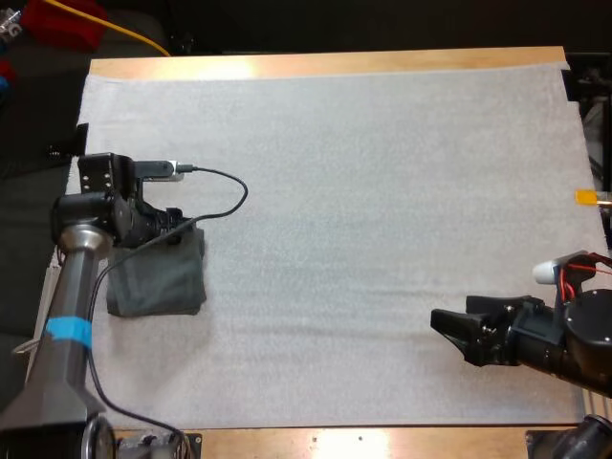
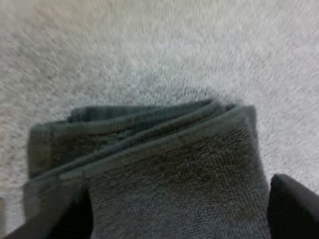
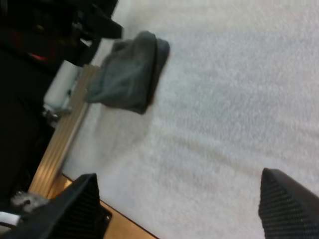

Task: Pick towel from pile, fold and stack

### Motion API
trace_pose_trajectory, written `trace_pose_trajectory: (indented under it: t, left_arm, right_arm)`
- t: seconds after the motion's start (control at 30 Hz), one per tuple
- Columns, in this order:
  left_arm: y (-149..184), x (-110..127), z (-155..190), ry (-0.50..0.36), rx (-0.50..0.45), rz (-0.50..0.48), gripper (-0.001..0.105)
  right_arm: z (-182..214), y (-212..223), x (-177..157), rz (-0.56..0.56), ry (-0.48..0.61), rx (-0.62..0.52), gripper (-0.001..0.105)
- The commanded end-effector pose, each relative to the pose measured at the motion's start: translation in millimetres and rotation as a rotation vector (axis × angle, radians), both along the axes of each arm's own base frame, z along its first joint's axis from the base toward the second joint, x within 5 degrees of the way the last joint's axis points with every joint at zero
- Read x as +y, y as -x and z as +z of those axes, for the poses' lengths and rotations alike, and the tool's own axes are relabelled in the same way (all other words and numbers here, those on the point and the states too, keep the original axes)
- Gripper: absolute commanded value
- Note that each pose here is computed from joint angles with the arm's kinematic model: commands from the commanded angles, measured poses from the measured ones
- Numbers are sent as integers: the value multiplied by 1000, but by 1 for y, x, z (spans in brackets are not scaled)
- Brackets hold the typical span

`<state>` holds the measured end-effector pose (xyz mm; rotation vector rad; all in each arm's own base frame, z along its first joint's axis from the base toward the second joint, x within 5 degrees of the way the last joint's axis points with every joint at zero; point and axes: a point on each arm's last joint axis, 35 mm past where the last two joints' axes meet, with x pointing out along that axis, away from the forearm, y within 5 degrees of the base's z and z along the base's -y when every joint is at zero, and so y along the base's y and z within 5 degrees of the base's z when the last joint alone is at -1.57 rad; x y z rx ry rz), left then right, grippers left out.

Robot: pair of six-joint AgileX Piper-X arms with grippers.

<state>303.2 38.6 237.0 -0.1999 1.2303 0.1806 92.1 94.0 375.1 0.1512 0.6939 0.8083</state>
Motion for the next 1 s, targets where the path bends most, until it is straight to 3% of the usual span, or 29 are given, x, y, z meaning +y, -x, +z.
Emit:
trace_pose_trajectory:
  t: [0.0,0.3,0.47,0.7,0.97]
  left_arm:
    - [-2,0,-7,7,16,17,69]
    - [-18,2,-52,22,127,26,69]
    - [-19,2,-59,31,151,15,69]
    - [-15,2,-28,17,89,-8,69]
    - [9,-2,35,6,-93,-16,69]
  right_arm:
    - [5,0,1,7,-34,-21,65]
    - [9,-1,2,1,-81,-21,65]
    - [9,-1,3,5,-83,-20,65]
    - [9,-1,3,5,-83,-20,65]
    - [9,-1,2,6,-77,-28,65]
